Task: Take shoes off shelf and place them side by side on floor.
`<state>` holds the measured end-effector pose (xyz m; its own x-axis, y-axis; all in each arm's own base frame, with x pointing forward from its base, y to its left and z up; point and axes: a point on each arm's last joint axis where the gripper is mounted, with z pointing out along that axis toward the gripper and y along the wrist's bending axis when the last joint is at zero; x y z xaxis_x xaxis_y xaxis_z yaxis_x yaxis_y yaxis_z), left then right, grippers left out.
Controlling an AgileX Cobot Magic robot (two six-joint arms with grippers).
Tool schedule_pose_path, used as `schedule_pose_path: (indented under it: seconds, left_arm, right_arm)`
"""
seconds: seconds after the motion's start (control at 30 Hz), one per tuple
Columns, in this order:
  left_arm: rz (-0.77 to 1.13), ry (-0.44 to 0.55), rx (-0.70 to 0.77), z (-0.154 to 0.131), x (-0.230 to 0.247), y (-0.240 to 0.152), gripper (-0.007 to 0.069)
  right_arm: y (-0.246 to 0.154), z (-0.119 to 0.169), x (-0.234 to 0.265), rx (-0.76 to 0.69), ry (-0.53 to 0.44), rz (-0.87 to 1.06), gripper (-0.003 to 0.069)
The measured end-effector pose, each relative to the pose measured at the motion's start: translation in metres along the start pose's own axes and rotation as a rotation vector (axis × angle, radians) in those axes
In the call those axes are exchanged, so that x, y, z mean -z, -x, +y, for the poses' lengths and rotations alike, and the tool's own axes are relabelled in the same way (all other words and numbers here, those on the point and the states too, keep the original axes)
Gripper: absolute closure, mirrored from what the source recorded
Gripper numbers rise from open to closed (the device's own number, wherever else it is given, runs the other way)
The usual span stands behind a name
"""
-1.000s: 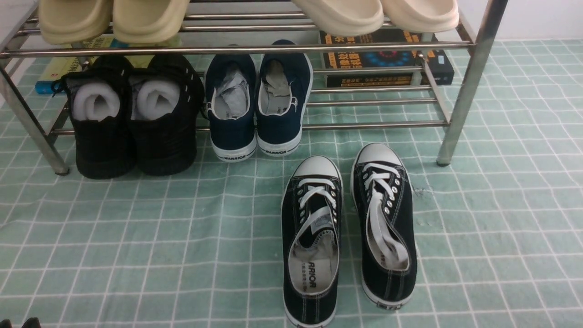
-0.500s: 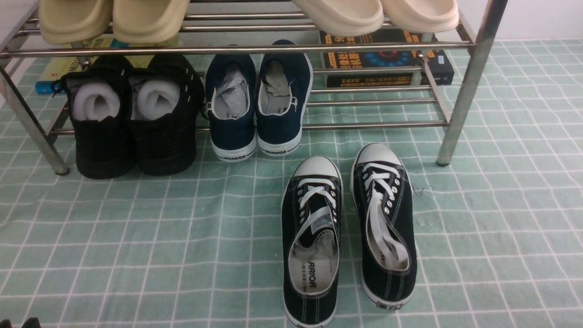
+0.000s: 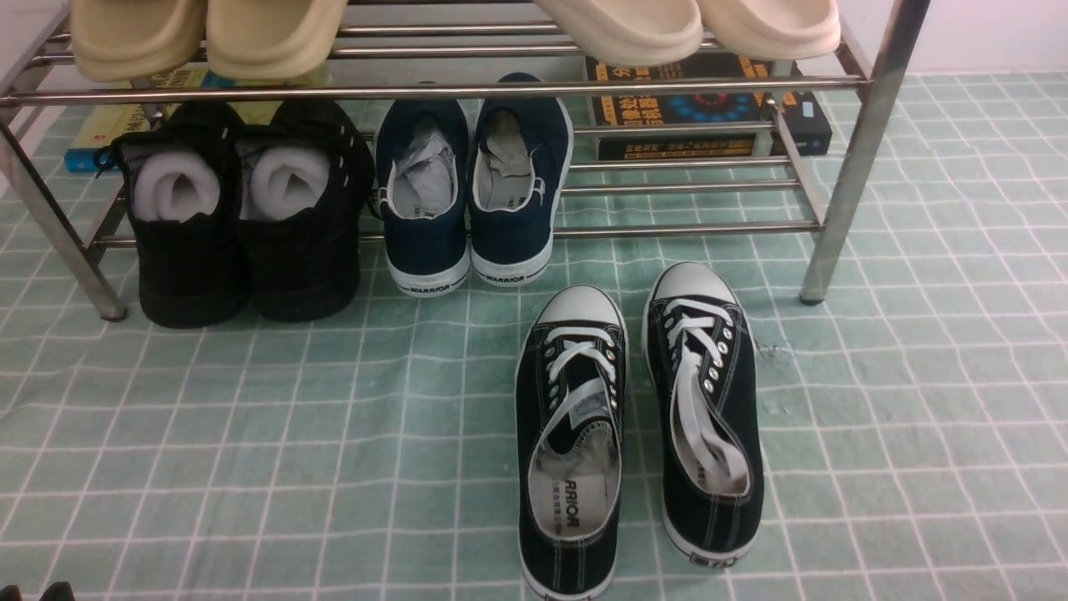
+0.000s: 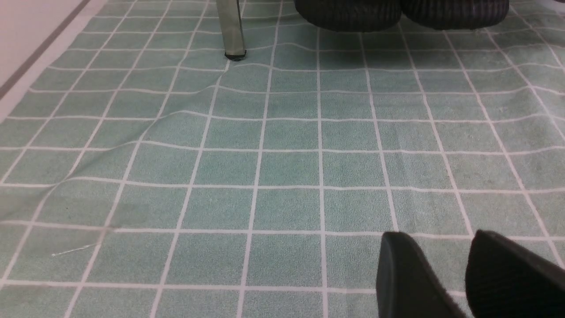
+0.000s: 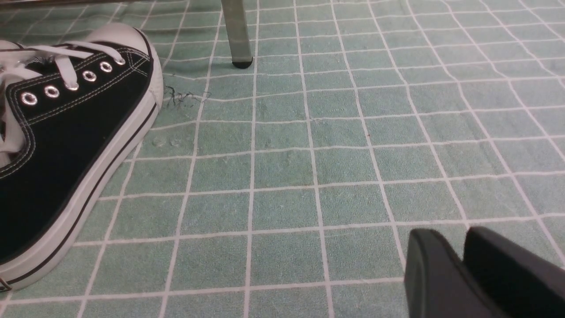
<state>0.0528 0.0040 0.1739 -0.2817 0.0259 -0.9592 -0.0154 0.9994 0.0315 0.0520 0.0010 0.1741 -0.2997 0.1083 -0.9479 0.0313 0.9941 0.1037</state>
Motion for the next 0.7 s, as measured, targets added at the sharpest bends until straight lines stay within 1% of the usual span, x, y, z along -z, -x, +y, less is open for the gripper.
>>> schedule_pose_path:
  seconds: [0.7]
  left_arm:
    - [0.000, 0.000, 0.000, 0.0000, 0.0000, 0.0000, 0.0384]
  right_arm:
    - [-0.0001, 0.0000, 0.0000, 0.000, 0.000, 0.001, 0.0512]
